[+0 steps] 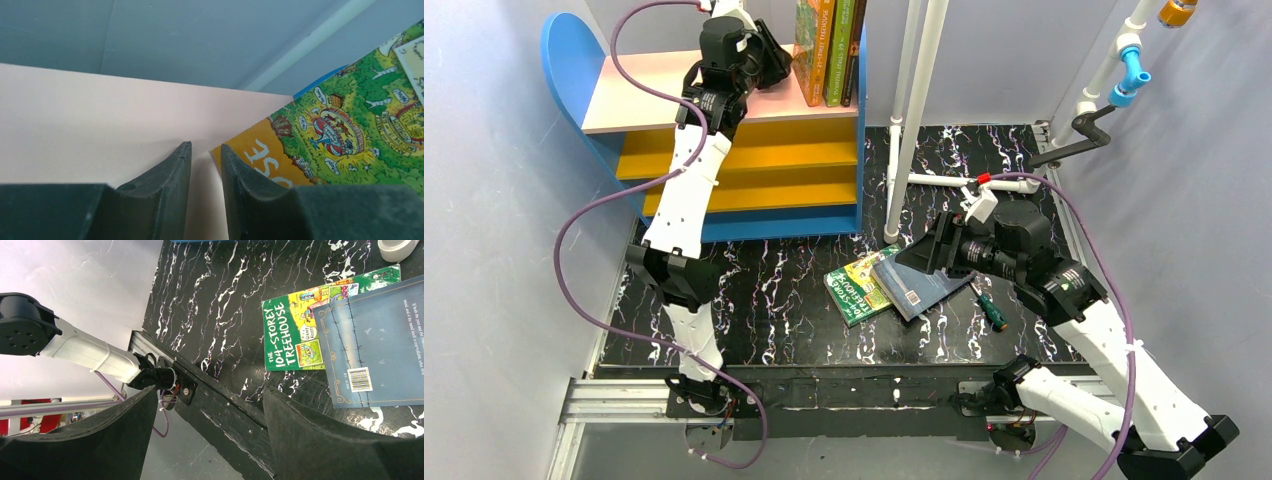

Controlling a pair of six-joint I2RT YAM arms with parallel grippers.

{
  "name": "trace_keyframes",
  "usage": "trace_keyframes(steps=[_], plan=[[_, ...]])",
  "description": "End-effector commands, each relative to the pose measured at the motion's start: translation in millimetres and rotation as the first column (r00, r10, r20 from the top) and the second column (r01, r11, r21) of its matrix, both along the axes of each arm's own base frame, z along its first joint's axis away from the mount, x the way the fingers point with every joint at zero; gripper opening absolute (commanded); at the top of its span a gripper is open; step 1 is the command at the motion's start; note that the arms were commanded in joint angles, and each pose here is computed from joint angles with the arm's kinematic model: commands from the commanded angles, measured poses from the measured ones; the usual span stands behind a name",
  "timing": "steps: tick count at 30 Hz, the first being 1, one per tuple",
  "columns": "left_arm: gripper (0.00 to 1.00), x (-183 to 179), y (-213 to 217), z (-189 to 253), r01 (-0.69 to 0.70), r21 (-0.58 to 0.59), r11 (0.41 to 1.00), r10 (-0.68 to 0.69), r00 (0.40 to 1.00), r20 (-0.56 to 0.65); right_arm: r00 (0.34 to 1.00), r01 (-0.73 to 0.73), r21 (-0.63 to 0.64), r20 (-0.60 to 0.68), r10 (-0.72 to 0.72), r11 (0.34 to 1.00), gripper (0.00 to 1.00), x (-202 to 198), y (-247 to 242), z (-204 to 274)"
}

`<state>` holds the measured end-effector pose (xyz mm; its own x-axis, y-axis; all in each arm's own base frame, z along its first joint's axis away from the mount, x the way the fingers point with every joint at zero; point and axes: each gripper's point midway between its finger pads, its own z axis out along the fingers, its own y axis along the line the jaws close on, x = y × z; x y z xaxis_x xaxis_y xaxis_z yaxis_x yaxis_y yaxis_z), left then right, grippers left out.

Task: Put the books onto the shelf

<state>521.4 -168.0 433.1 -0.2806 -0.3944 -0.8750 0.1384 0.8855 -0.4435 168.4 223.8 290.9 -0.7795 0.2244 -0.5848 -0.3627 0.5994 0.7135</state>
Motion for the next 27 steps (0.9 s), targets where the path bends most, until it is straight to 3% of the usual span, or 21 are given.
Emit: trace_keyframes(steps=[1,17,27], plan=[[0.27,-0.4,-19.4,-7.2,0.075,-0.018,0.997,-0.076,0.997,-0.025,0.999,-0.010,0.046,0.048,0.007,0.999,0.84,5.4,5.8,21.6],[0.26,-1.9,-48.0,-7.5,0.121,0.006,0.993,-0.121,0.993,0.004,0.999,-0.019,0.049,0.030,0.017,0.999,0.84,11.6,13.1,16.5],[0.39,-10.3,7.1,23.5,-0.114,0.140,0.984,0.104,0.992,0.077,0.999,-0.035,0.058,0.032,0.033,0.998,0.84,10.6,15.6,17.1]])
